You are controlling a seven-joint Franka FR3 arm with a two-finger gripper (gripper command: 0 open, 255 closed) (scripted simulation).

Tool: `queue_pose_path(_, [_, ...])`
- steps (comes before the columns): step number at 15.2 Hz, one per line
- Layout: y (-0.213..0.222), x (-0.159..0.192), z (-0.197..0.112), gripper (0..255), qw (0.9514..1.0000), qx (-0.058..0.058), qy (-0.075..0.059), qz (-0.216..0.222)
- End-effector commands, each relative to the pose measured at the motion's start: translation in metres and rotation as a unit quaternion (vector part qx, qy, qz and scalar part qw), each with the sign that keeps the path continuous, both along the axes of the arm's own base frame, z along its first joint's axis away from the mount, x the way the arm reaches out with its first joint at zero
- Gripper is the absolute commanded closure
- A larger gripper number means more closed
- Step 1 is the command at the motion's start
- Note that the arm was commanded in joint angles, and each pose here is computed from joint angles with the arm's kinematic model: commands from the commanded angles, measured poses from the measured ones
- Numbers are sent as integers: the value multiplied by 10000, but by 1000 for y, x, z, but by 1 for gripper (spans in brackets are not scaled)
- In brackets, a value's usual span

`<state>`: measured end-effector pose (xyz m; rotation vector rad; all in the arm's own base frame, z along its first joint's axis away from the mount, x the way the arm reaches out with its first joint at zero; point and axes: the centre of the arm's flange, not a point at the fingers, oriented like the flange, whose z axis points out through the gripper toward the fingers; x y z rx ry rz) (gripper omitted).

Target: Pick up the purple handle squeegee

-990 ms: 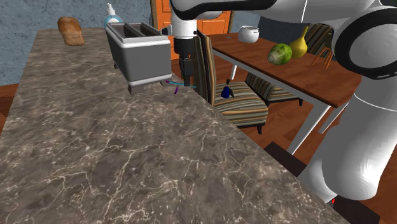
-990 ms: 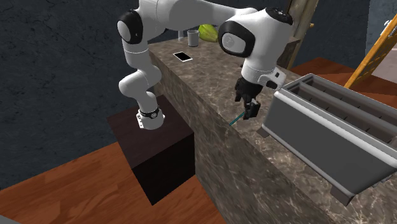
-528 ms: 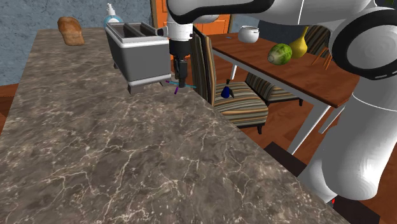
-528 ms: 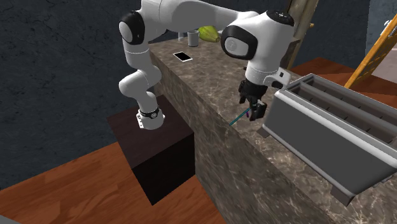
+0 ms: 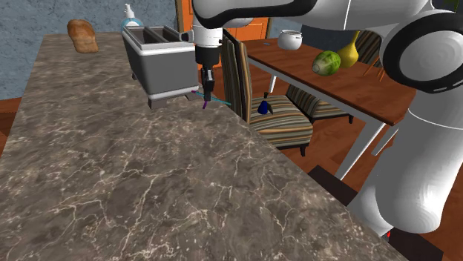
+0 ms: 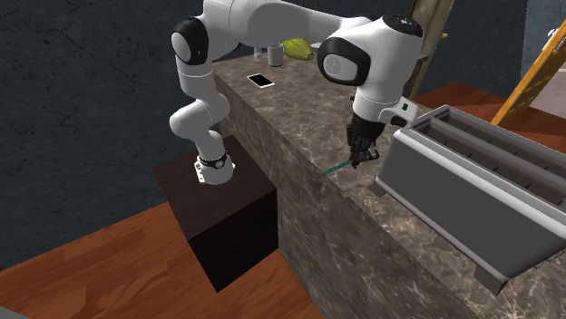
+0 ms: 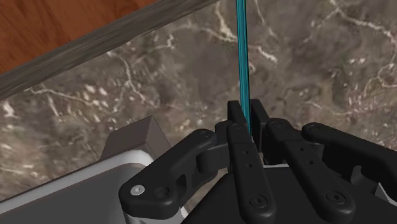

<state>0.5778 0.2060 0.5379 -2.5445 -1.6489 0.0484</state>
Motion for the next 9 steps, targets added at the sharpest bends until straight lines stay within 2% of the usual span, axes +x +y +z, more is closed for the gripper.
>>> queue_pose_path(1, [12, -4, -30, 255, 9991, -102, 385, 115])
queue_pose_path(4, [16, -8, -42, 255, 9991, -104, 382, 119])
queue_pose_path(5, [1, -6, -34, 255, 9992, -102, 379, 109])
queue_pose_path(9, [1, -6, -12, 255, 9992, -102, 379, 109])
